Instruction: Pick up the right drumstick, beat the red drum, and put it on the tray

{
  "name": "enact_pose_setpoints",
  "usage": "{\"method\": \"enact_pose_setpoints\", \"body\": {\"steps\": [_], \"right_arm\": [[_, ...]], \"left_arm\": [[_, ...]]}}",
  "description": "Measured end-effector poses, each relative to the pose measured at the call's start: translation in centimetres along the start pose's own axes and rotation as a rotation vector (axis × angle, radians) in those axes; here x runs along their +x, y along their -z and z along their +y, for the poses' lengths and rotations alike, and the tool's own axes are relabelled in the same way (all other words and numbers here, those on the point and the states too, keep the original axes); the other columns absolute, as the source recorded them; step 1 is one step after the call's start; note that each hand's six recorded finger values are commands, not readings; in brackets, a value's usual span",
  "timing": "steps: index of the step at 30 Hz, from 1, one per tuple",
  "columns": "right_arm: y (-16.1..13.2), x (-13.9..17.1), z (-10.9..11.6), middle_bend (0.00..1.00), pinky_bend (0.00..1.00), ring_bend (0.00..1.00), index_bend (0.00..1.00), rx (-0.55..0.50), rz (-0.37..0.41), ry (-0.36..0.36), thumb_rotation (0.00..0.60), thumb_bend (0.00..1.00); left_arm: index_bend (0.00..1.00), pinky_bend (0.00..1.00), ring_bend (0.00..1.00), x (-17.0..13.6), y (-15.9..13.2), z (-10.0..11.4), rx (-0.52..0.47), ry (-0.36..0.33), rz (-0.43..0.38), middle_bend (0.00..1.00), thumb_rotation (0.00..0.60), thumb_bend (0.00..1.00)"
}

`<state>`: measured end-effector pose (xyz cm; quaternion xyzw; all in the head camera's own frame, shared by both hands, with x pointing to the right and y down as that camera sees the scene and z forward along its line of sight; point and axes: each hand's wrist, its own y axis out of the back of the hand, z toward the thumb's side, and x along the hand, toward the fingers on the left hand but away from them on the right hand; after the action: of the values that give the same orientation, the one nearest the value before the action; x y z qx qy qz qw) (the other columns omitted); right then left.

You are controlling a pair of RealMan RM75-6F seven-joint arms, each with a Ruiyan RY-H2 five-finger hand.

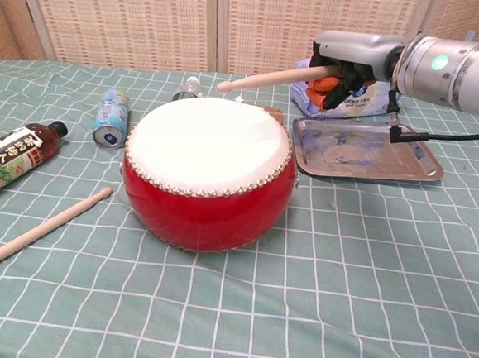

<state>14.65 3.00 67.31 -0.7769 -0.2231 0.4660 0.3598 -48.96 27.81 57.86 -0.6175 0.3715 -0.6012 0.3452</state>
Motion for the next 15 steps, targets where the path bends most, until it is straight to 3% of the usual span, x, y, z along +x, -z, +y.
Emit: {"method": "enact_pose_setpoints", "body": {"steps": [3,10,12,15], "right_arm": [[0.1,0.0,-0.5,1.0,1.0,1.0,1.0,0.078,0.004,-0.009,0.6,0.89],[0.8,0.1,-2.2,1.0,1.0,1.0,1.0,0.391,-0.015,-0.037,0.6,0.89],[0.9,0.1,-2.3,1.0,1.0,1.0,1.0,0.426,-0.021,-0.034,0.6,0.89],[0.5,0.1,-1.9,1.0,1.0,1.0,1.0,0.396,-0.026,-0.007,0.6,0.89]], "left_arm": [[0.06,0.03,0.0,0.0,0.0,-0.1,0.001,0.003,0.001,0.0,0.6,0.22],[0.07,0.03,0.0,0.1,-0.1,-0.1,0.0,0.003,-0.003,0.0,0.6,0.22],[0.06,0.03,0.0,0.1,0.0,-0.2,0.0,0.004,-0.002,0.0,0.6,0.22],[0.06,0.03,0.0,0.1,0.1,-0.2,0.001,0.005,0.003,0.0,0.6,0.22]]}}
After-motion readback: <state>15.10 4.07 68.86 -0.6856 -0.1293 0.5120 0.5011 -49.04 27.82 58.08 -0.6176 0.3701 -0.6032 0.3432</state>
